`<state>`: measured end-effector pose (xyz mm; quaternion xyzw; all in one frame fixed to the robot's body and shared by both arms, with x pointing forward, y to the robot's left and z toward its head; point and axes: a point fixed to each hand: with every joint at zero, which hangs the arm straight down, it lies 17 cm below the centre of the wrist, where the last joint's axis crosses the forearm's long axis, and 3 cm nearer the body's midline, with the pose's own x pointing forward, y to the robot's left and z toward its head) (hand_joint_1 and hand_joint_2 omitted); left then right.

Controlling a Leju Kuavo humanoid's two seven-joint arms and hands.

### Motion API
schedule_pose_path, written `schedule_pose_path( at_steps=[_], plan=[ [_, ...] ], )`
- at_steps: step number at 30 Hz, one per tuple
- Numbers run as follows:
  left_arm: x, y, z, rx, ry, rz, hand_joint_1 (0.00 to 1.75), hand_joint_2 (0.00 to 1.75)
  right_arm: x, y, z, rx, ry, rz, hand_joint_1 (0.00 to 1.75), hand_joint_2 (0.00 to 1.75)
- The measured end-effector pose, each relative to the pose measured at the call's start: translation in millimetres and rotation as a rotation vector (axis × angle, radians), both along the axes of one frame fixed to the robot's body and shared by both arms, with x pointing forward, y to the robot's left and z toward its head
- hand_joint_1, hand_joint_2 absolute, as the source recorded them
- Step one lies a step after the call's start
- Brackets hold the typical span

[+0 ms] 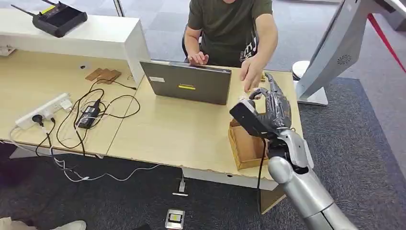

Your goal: Pass the card to the sensor for recognition and then transmit it.

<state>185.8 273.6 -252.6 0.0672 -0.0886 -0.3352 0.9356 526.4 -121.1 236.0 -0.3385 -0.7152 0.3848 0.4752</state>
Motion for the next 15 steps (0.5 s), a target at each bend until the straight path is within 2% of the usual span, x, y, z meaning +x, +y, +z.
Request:
schedule_pose_path(
  at_steps=[4, 8, 11, 12, 14, 15],
  plan=[
    [-1, 1, 0, 0.001, 0.001, 0.005, 0.0, 1.75, 2, -11, -1, 0.047, 0.004, -0.031, 0.0, 1.75],
    [-6, 2, -2, 0.0, 0.001, 0.021, 0.0, 1.75, 3, -46, 2, 0.268, -0.008, -0.08, 0.0, 1.75],
    [-12, 3, -4, -0.002, 0.003, 0.034, 0.0, 1.75, 3, -90, -9, 0.593, 0.036, -0.104, 0.0, 1.75],
    [-15, 3, -5, -0.004, 0.006, 0.039, 0.0, 1.75, 3, -113, -20, 0.761, 0.073, -0.131, 0.0, 1.75],
    [-21, 6, -7, -0.001, 0.01, 0.049, 0.0, 1.75, -3, -167, -50, 1.001, 0.106, -0.221, 0.0, 1.75],
    [-23, 8, -8, 0.003, 0.007, 0.055, 0.0, 1.75, -10, -193, -66, 1.071, 0.107, -0.278, 0.0, 1.75]
  ],
)
